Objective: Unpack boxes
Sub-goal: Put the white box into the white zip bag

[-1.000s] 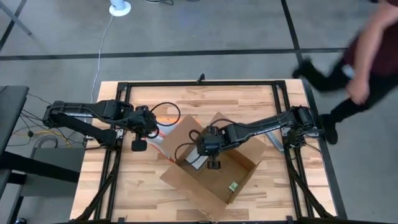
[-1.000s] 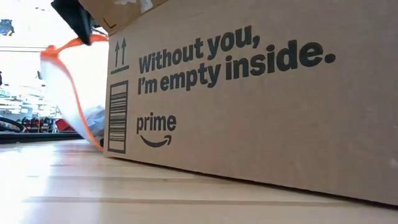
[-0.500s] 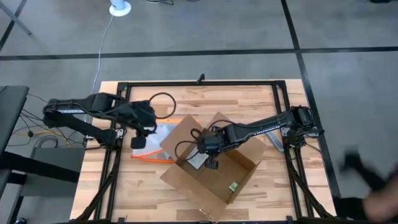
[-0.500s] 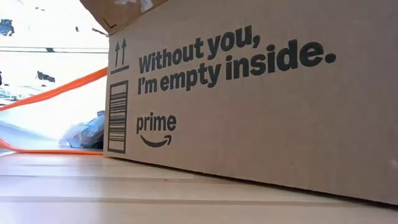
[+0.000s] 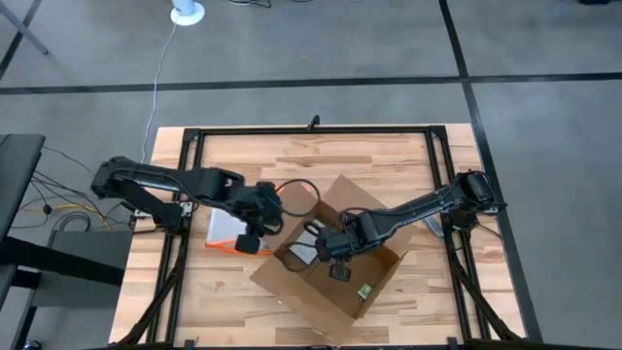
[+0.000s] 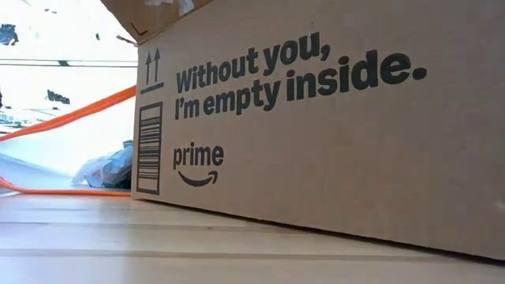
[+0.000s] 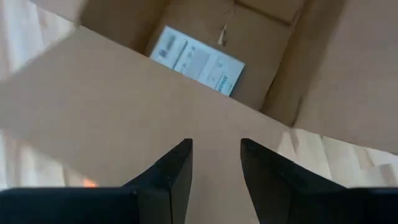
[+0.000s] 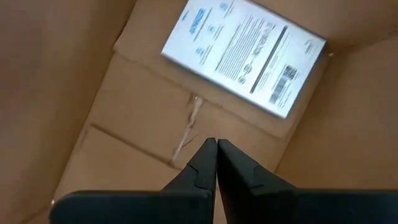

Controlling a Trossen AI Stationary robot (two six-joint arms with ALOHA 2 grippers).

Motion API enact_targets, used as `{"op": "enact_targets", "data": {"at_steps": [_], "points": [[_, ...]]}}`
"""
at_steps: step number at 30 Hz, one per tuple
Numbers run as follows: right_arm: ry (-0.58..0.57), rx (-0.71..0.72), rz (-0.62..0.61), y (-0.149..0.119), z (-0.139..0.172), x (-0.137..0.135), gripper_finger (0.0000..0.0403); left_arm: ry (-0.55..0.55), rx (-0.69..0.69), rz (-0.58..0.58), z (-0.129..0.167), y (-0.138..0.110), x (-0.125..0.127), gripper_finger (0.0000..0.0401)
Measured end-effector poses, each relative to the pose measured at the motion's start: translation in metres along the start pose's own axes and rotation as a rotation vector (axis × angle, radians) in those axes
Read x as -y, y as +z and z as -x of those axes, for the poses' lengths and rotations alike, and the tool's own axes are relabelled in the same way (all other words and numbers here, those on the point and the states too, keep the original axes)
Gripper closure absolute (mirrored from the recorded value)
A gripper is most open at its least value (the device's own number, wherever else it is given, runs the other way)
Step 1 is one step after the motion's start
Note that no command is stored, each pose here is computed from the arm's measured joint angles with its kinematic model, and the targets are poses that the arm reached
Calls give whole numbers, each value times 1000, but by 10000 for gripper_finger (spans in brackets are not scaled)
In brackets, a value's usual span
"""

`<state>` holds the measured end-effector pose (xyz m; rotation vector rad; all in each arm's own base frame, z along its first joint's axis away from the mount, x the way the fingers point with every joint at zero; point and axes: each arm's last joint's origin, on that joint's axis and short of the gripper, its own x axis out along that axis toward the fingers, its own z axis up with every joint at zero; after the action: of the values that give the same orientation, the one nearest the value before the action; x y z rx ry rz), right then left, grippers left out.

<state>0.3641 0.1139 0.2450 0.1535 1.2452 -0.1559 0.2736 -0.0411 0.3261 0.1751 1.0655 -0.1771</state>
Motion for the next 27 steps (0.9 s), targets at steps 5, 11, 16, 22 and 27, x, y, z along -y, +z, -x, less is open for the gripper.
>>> {"op": "enact_targets", "data": {"at_steps": [5,11,16,22,27], "points": [[7,3,51,-3,1,-6,403,5,39,-2,-21,23,-2,281],[-24,-60,204,-10,1,-5,403,11,105,9,-41,49,-4,281],[-43,-111,291,-23,9,-12,403,8,76,8,-65,55,-5,281],[-78,11,337,-42,66,-12,403,21,166,28,-64,63,-9,281],[-47,124,258,-58,114,0,403,24,161,28,-81,67,-9,281]]}}
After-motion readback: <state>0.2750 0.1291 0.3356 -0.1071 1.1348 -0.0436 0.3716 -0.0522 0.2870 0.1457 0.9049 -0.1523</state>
